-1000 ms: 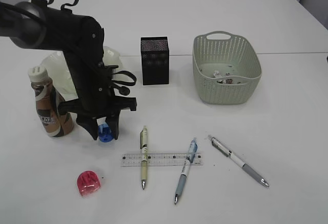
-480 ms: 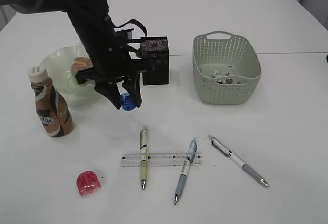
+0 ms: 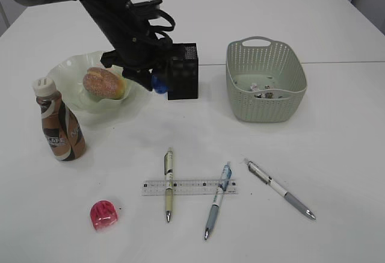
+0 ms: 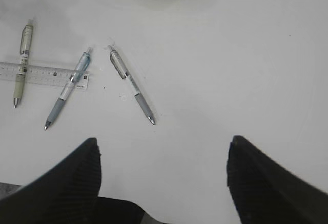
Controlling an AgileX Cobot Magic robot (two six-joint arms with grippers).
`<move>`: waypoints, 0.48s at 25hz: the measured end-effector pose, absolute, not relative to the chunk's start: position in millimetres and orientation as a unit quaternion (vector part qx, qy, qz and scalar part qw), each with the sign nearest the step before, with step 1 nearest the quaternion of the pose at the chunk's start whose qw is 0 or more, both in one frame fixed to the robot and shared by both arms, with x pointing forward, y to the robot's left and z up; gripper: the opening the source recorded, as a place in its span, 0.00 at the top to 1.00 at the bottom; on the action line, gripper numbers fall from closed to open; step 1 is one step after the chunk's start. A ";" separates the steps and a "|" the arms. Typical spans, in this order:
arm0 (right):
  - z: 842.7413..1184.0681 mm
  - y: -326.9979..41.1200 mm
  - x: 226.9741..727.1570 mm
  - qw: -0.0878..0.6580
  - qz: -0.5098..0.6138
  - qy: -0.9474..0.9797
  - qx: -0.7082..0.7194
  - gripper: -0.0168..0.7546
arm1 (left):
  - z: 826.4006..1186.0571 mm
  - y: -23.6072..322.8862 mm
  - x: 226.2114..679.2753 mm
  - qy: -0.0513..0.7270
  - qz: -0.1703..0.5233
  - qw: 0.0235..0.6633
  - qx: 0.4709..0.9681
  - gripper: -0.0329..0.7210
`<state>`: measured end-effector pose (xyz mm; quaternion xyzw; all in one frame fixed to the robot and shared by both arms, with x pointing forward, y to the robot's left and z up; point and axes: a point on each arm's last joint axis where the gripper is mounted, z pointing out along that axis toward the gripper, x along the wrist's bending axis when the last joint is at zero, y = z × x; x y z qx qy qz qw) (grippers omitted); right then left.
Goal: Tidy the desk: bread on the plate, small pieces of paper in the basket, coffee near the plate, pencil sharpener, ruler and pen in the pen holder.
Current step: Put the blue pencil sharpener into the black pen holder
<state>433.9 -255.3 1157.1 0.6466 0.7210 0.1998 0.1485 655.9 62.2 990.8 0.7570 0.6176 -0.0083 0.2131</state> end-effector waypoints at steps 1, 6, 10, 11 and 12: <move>1157.1 -256.0 434.1 0.152 0.197 0.721 0.646 0.25 | 992.1 61.1 659.0 0.614 0.001 0.230 0.755 0.57; 1157.2 -258.8 434.7 0.165 0.188 0.721 0.647 0.25 | 1000.0 57.5 673.7 0.598 0.055 0.305 0.739 0.57; 1157.2 -260.1 435.0 0.171 0.184 0.720 0.647 0.25 | 1007.8 55.4 683.8 0.578 0.098 0.359 0.726 0.57; 1157.2 -260.4 435.0 0.172 0.183 0.719 0.649 0.25 | 1009.6 55.1 686.0 0.574 0.108 0.370 0.723 0.57; 1157.2 -260.5 435.0 0.172 0.183 0.718 0.649 0.25 | 1012.0 54.9 688.5 0.567 0.121 0.383 0.719 0.57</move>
